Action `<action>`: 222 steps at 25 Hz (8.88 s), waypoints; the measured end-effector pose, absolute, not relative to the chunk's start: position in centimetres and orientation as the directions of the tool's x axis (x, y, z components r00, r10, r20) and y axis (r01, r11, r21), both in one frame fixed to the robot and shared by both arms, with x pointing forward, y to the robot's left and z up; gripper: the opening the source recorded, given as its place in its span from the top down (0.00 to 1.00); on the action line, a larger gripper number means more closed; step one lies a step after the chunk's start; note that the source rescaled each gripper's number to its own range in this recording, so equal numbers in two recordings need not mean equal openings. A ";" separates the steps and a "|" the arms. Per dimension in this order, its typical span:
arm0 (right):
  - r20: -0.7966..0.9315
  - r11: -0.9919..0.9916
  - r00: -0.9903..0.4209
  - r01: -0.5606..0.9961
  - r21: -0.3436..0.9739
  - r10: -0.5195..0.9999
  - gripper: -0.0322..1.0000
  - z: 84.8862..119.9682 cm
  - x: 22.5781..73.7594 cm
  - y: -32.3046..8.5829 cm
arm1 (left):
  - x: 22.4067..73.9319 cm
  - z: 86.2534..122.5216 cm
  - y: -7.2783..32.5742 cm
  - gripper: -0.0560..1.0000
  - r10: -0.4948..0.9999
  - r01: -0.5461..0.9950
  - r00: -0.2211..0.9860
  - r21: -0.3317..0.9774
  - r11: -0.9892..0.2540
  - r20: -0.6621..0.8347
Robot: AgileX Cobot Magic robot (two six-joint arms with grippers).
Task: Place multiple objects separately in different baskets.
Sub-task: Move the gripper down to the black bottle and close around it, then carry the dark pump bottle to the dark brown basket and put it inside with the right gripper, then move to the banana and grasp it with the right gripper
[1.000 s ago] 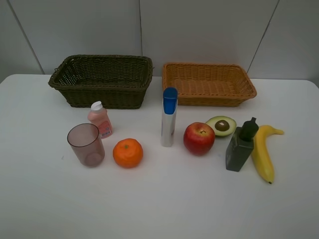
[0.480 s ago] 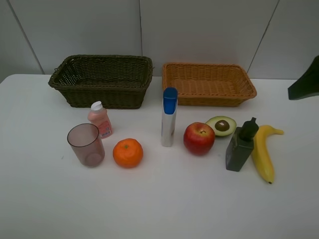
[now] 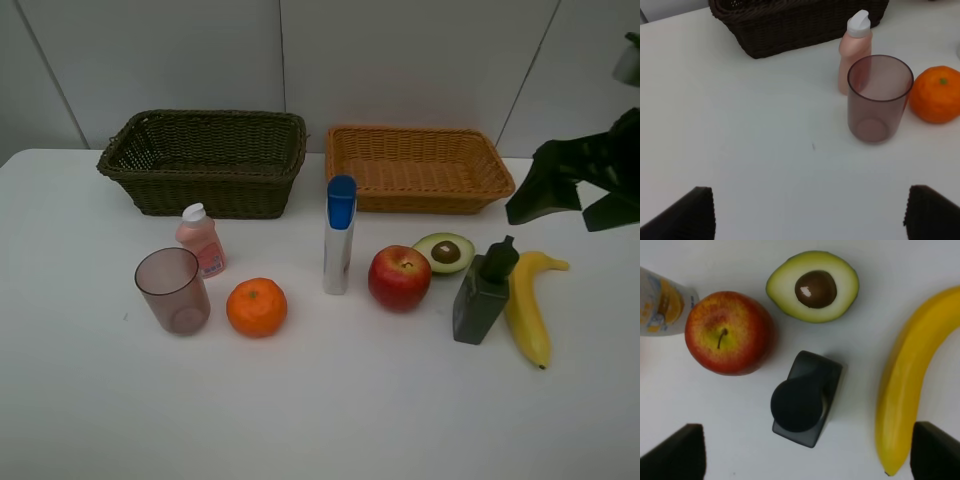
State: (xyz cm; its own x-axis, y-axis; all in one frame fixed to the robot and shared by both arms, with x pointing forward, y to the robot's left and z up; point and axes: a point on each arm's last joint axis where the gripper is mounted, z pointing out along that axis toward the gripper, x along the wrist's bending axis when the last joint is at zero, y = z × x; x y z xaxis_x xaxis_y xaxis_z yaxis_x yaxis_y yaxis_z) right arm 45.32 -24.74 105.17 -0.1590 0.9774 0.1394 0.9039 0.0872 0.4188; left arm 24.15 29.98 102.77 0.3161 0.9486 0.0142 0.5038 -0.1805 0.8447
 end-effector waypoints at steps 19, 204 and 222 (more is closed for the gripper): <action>0.154 0.136 -0.181 0.955 0.263 0.971 0.22 99.3 49.0 -23.0 | 24.2 102.8 30.0 0.00 0.949 0.504 0.316 0.845 -0.181 0.014; 0.033 0.253 -0.593 0.393 0.884 0.805 0.01 96.6 68.7 1.5 | 24.2 102.8 30.0 0.00 0.949 0.504 0.316 0.845 -0.181 0.014; 0.046 0.316 -0.628 0.453 0.834 0.777 0.01 104.1 65.8 0.0 | 24.2 102.8 30.0 0.00 0.949 0.504 0.316 0.845 -0.181 0.014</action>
State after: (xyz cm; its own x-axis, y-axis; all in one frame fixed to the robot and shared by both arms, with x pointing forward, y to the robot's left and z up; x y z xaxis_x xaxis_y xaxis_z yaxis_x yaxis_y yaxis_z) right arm 65.75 0.01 104.14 -0.6275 0.7772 0.0458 0.4526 0.3163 0.8337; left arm 24.15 29.98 102.77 0.3161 0.9486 0.0142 0.5038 -0.1805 0.8447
